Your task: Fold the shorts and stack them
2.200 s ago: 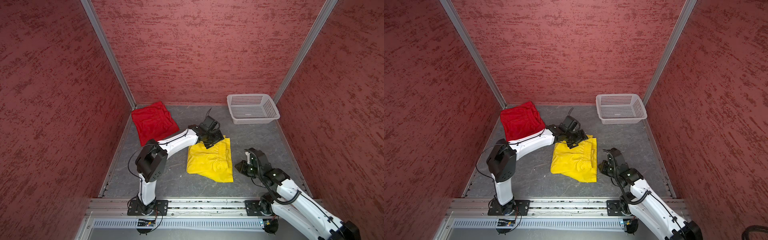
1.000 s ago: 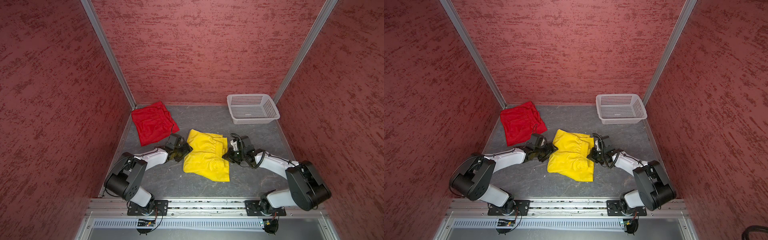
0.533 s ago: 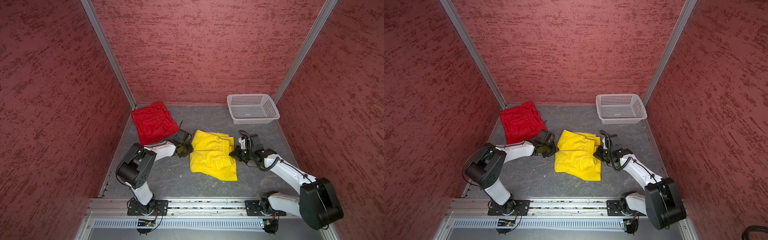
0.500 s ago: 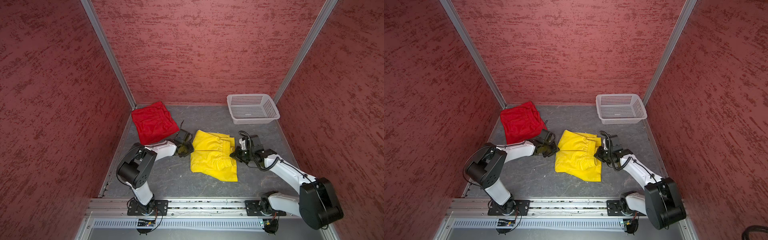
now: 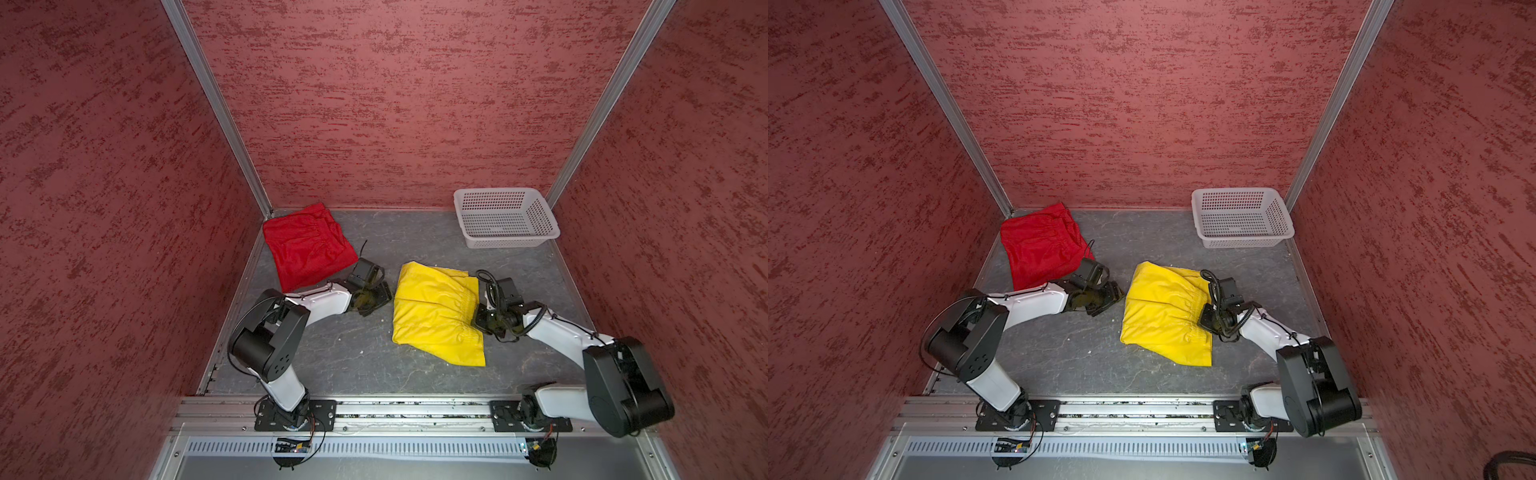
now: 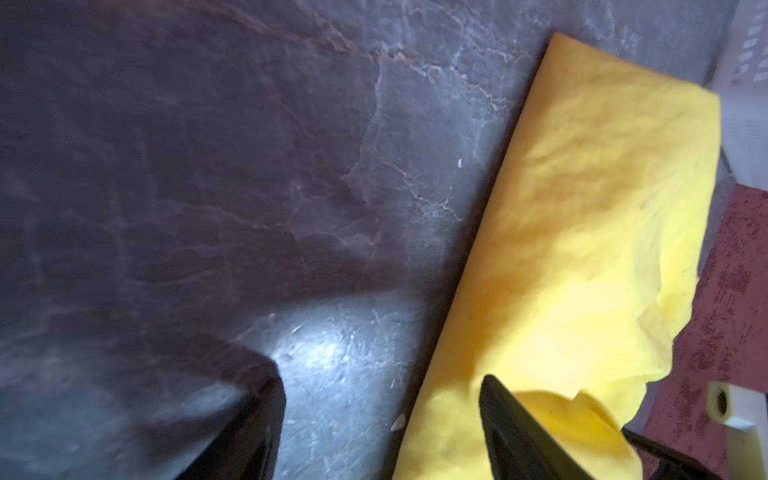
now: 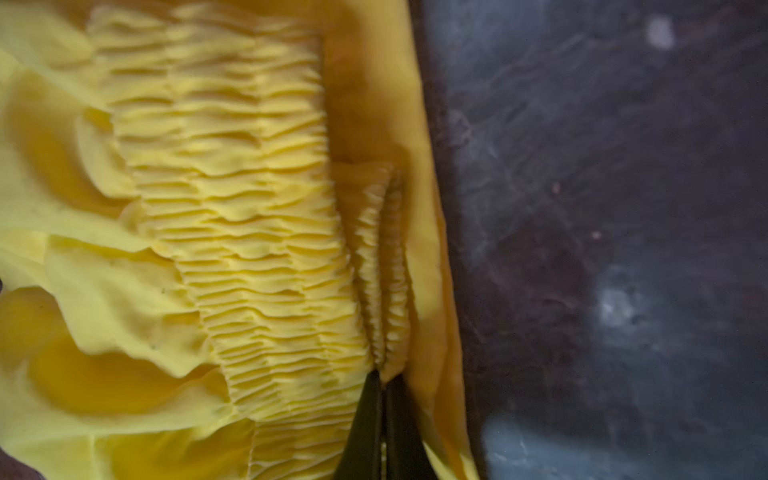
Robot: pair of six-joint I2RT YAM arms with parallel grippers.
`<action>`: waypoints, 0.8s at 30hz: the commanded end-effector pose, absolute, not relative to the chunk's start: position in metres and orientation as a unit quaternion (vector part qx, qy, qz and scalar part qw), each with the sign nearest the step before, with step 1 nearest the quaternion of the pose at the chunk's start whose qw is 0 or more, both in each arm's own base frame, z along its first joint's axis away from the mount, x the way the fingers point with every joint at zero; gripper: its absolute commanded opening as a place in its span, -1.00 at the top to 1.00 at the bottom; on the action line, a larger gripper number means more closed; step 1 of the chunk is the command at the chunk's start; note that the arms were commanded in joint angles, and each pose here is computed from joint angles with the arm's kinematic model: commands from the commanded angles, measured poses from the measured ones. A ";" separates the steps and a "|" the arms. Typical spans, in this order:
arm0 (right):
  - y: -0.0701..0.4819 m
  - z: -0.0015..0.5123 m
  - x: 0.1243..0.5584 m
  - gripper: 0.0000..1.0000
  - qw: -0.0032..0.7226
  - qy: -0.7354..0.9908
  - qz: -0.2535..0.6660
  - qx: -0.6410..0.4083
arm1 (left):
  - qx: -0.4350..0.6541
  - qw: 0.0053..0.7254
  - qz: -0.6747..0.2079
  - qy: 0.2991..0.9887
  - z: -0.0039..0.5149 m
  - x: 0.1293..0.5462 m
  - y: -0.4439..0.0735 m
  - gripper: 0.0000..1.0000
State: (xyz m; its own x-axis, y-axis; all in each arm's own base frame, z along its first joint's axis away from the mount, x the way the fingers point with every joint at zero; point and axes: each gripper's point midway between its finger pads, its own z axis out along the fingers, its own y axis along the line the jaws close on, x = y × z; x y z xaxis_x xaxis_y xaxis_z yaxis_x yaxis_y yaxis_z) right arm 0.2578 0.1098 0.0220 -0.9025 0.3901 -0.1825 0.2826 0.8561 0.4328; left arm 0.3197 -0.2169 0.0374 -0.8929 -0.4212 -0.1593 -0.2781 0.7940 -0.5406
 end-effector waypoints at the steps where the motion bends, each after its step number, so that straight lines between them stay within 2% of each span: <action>1: 0.092 0.004 0.244 0.67 0.114 0.965 0.151 0.183 | -0.206 0.118 -0.277 0.931 0.035 0.311 -0.209 -0.61; 2: 0.092 0.011 0.248 0.42 0.123 0.965 0.150 0.179 | -0.211 0.119 -0.282 0.928 0.038 0.312 -0.206 -0.62; 3: 0.090 0.023 0.253 0.25 0.137 0.964 0.146 0.176 | -0.214 0.122 -0.287 0.926 0.042 0.313 -0.204 -0.63; 6: 0.076 0.069 0.270 -0.02 0.192 0.960 0.112 0.171 | -0.227 0.128 -0.299 0.918 0.052 0.316 -0.192 -0.65; 9: 0.066 0.127 0.282 -0.08 0.265 0.946 0.092 0.160 | -0.248 0.130 -0.308 0.909 0.059 0.318 -0.178 -0.68; 13: 0.092 0.172 0.286 -0.08 0.320 0.934 0.114 0.114 | -0.285 0.133 -0.317 0.895 0.062 0.320 -0.155 -0.73; 17: 0.160 0.165 0.276 -0.10 0.326 0.939 0.114 -0.007 | -0.314 0.133 -0.332 0.879 0.066 0.321 -0.134 -0.79; 24: 0.282 0.138 0.243 -0.36 0.323 0.915 0.071 -0.230 | -0.357 0.152 -0.342 0.856 0.075 0.313 -0.092 -0.90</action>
